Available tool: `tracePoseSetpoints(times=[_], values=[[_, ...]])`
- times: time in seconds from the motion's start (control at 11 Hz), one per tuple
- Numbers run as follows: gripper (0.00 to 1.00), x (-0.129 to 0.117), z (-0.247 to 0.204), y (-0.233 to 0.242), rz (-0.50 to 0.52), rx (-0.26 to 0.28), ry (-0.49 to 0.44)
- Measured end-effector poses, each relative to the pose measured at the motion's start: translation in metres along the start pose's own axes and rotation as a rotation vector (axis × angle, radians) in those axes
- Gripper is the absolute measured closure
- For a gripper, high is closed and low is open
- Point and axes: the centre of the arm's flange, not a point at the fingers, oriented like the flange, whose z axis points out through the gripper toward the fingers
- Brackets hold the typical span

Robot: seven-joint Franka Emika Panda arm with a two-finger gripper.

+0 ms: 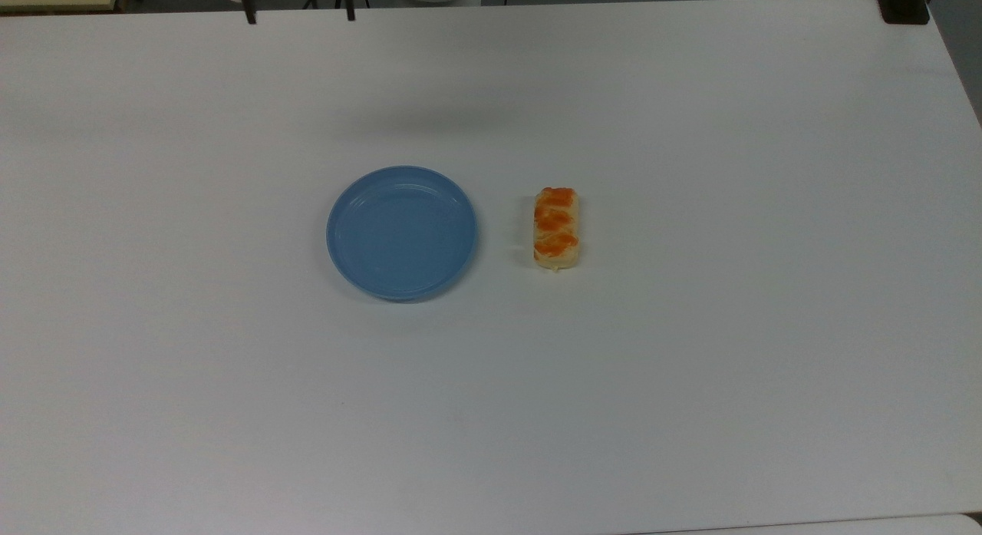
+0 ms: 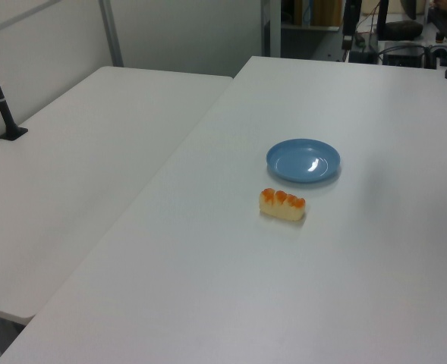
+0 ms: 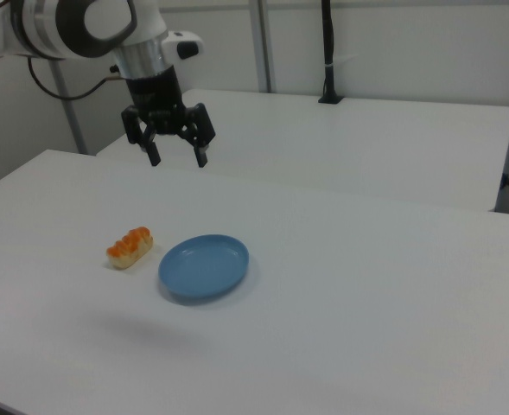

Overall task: Put the bread onto the plate
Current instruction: 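Move the open gripper over the orange-topped bread roll and lower it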

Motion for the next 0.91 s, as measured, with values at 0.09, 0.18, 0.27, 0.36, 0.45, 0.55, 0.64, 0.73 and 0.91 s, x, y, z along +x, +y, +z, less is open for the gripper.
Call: tracePoseSetpoints(times=[0.09, 0.18, 0.27, 0.36, 0.45, 0.55, 0.64, 0.73, 0.91], values=[[0.0, 0.008, 0.014, -0.017, -0.033, 0.008, -0.023], [0.0, 0.021, 0.033, -0.04, -0.076, 0.015, -0.041], [0.0, 0.035, 0.053, -0.061, -0.116, 0.022, -0.048], [0.0, 0.045, 0.07, -0.08, -0.136, 0.03, -0.062], [0.0, 0.053, 0.084, -0.099, -0.121, 0.035, -0.063], [0.0, 0.06, 0.097, -0.123, -0.081, 0.038, -0.054], [0.0, 0.066, 0.11, -0.15, -0.047, 0.042, -0.05], [0.0, 0.068, 0.126, -0.176, -0.048, 0.047, -0.067], [0.0, 0.071, 0.161, -0.224, -0.041, 0.058, -0.111]])
